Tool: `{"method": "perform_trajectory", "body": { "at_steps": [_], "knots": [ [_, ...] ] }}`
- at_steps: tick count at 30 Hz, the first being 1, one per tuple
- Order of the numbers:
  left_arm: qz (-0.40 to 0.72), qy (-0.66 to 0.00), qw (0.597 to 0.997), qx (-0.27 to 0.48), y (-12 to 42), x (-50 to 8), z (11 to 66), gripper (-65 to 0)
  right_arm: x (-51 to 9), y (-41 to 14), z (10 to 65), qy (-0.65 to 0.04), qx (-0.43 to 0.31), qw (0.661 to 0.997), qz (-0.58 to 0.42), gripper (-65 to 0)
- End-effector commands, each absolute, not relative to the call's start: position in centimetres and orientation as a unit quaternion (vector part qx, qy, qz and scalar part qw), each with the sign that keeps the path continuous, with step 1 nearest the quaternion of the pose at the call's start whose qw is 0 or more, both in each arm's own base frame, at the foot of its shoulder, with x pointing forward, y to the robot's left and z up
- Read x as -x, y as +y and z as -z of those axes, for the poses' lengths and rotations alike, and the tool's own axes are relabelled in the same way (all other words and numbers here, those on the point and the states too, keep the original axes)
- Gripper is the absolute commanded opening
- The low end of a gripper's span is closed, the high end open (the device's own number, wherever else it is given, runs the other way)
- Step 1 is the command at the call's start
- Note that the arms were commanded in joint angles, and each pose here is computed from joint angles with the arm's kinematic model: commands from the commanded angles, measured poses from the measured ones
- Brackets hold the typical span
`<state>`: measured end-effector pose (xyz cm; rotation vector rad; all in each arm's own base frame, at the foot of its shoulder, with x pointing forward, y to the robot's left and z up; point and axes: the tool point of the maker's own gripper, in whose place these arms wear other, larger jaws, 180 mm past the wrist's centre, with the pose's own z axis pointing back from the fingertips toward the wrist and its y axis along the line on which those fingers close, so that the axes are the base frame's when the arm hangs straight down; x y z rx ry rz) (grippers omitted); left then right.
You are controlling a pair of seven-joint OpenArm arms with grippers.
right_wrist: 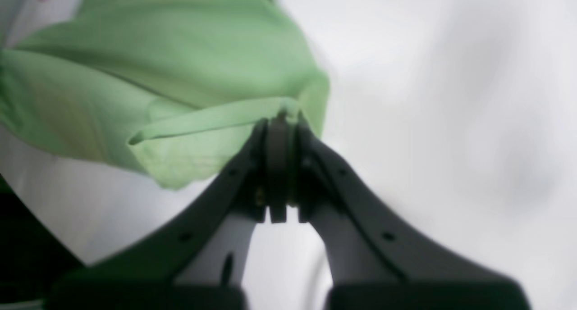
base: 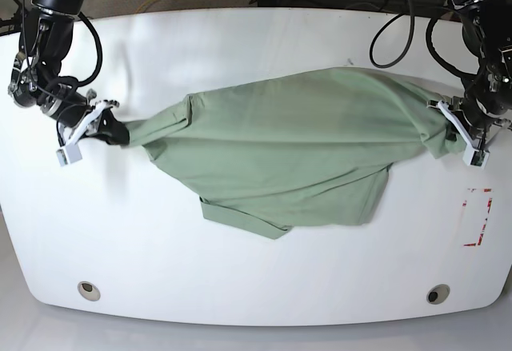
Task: Fold the T-shirt properly
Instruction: 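Lay the shirt flat and release it with both grippers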
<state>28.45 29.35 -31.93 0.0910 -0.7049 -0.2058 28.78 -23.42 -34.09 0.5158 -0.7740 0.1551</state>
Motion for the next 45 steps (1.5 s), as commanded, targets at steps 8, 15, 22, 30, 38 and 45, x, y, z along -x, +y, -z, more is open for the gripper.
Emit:
{"method": "perform_trajectory", "body": {
  "at_steps": [8, 15, 22, 30, 38, 45],
  "knots": [
    [0.102, -0.322, 0.940, -0.050, 30.3, -26.4, 33.5, -65.0, -26.5, -23.7, 34.9, -0.359, -0.250, 0.897, -0.069, -63.3],
    [0.095, -0.295, 0.950, -0.044, 30.6, -24.8, 35.2, -65.0, -25.1, -23.8, 36.0, -0.339, -0.250, 0.905, -0.064, -60.9],
    [0.097, -0.284, 0.953, -0.042, 30.4, -24.0, 35.8, -57.2, -23.4, -23.7, 37.0, -0.318, -0.250, 0.912, -0.061, -48.7],
    [0.106, -0.271, 0.956, -0.033, 29.7, -23.2, 36.5, -21.1, -22.1, -23.1, 36.6, -0.316, -0.250, 0.912, -0.074, -10.5],
    [0.198, -0.293, 0.935, 0.022, 27.2, -23.2, 34.8, -26.2, -22.5, -22.2, 32.4, -0.374, -0.225, 0.893, -0.112, -10.3],
    [0.228, -0.274, 0.934, 0.036, 24.6, -23.0, 35.1, -27.1, -26.1, -21.0, 31.8, -0.396, -0.244, 0.878, -0.116, -9.8]
  ]
}}
